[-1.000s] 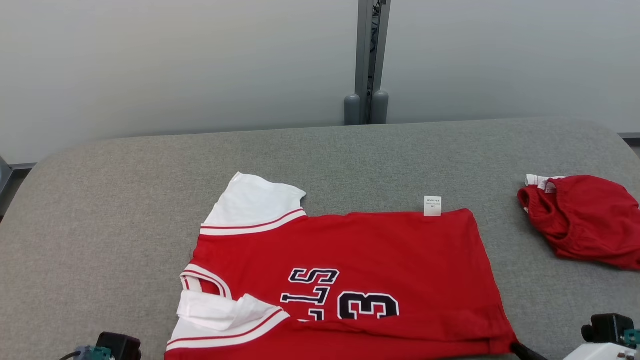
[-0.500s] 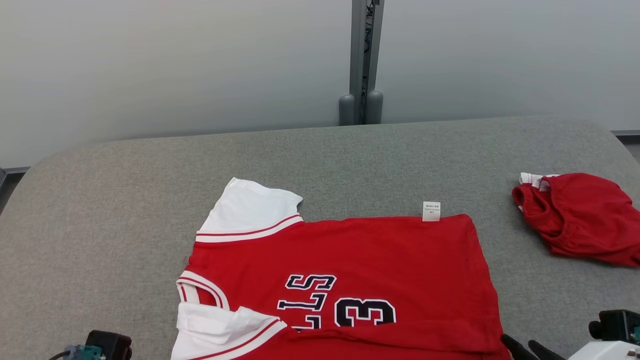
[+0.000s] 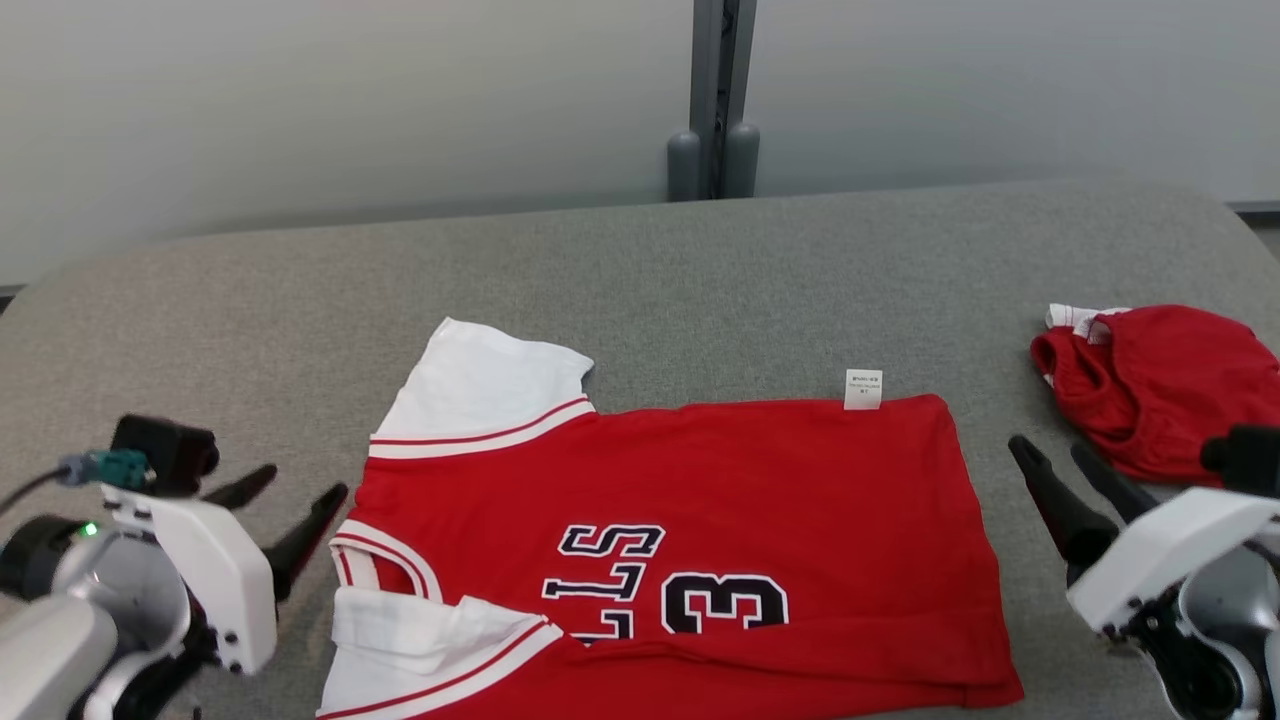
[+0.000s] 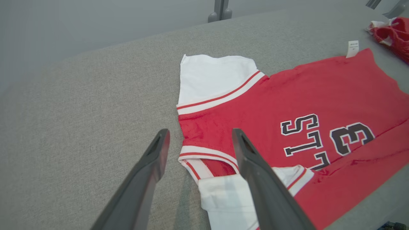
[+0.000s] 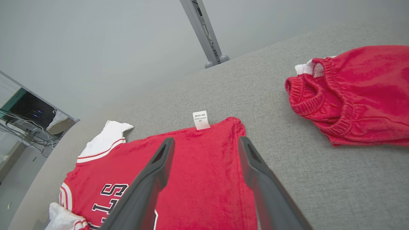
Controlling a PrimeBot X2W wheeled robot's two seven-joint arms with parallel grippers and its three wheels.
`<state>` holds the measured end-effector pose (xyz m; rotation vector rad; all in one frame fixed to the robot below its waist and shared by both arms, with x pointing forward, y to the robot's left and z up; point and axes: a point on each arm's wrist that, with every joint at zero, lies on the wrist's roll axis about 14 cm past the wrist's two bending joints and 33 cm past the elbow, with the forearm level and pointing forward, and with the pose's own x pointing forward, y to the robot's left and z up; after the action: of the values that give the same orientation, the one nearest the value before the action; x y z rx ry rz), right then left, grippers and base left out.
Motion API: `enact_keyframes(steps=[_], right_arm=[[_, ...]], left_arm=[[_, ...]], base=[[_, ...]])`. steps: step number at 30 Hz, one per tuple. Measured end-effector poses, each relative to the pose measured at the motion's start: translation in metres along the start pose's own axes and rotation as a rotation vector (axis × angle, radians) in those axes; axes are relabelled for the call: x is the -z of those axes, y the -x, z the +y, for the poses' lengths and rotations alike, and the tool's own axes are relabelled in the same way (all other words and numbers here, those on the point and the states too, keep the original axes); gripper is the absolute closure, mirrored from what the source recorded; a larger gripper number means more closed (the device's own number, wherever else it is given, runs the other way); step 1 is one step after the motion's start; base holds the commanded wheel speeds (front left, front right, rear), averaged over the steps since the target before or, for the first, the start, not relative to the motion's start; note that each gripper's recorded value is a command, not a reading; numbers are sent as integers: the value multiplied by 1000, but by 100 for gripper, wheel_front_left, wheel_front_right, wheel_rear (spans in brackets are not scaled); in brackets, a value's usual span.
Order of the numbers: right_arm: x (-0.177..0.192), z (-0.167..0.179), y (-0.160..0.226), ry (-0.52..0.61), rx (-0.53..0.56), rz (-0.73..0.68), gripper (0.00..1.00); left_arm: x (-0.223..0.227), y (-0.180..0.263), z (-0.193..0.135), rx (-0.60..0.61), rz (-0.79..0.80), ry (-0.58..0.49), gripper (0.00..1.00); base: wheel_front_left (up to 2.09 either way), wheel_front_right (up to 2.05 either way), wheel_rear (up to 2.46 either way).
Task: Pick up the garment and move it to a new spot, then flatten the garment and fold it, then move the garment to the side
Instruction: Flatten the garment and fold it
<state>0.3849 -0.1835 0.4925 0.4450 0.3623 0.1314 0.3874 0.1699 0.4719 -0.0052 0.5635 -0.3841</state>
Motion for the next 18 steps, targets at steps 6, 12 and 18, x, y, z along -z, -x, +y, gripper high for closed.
enact_keyframes(steps=[6,12,18], right_arm=[[1,-12,-45,39,50,33,0],[13,-26,-84,64,94,91,0],[28,-39,-112,69,123,165,0]], left_arm=[[-41,-50,13,57,-11,-49,0],[-55,-100,23,94,49,-91,0],[-44,-142,34,96,163,-142,0]], base=[[0,0,0],[0,0,0],[0,0,0]])
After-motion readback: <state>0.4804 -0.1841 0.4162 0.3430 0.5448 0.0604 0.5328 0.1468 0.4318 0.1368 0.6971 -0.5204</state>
